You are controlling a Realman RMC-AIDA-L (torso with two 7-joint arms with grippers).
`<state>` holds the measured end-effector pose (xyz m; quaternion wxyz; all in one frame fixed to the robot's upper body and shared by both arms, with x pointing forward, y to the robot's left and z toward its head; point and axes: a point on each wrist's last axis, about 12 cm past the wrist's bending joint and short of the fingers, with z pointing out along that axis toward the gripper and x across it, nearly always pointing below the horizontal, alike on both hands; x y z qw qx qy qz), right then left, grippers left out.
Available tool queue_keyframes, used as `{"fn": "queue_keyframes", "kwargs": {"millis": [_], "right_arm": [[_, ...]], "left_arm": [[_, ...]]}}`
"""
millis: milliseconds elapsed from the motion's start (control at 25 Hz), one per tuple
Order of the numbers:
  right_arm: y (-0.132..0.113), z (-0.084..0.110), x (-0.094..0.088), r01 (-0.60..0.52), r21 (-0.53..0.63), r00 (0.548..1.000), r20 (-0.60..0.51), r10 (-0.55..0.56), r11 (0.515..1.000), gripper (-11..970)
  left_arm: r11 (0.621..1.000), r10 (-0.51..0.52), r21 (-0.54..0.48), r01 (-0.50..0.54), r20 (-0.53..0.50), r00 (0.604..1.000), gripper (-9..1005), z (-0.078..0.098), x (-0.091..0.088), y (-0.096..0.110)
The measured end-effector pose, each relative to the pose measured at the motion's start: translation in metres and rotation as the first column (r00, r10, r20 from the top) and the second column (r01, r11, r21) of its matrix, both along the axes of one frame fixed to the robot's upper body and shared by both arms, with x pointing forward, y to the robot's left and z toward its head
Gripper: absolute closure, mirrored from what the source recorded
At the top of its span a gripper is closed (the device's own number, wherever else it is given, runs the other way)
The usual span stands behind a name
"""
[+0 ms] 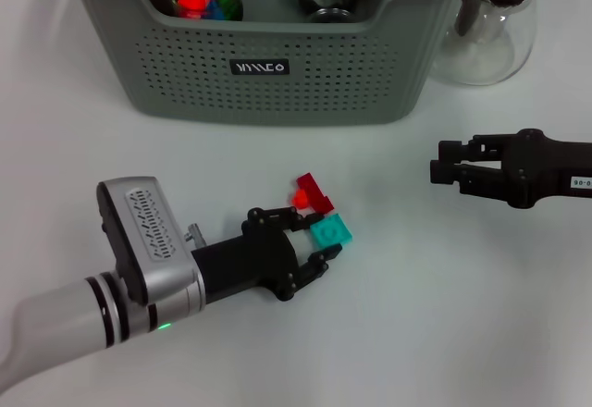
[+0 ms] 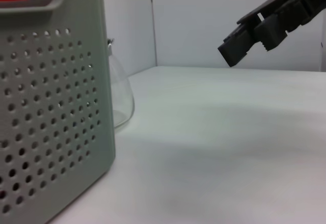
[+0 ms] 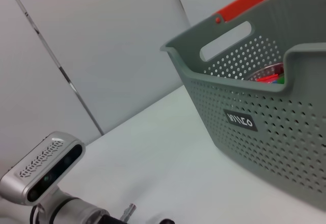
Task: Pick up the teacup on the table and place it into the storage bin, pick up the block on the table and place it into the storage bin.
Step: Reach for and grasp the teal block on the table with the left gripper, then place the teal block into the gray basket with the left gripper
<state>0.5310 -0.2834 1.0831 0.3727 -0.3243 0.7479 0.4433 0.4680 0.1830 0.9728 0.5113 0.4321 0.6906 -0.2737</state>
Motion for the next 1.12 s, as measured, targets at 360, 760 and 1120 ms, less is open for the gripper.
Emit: {"fn": "queue_keyframes", "kwargs": {"millis": [360, 760, 1120], "right_arm": [[-0.002, 0.000, 0.000, 0.005, -0.001, 1.000, 0.001, -0.005, 1.000, 535], [0.000, 0.000, 0.001, 0.004, -0.002, 1.000, 0.005, -0.004, 1.000, 535], [0.004, 0.001, 0.002, -0.006, 0.004, 1.000, 0.014, 0.006, 1.000, 535]], "left_arm": [[0.987, -0.022, -0.160, 0.011, -0.066, 0.998, 596, 0.027, 0.002, 0.043], [0.903, -0.152, -0.415, 0.110, -0.071, 0.986, 597, 0.152, 0.033, 0.108], [0.960, 0.085, -0.241, -0.143, -0.236, 0.968, 596, 0.265, 0.142, 0.114]]}}
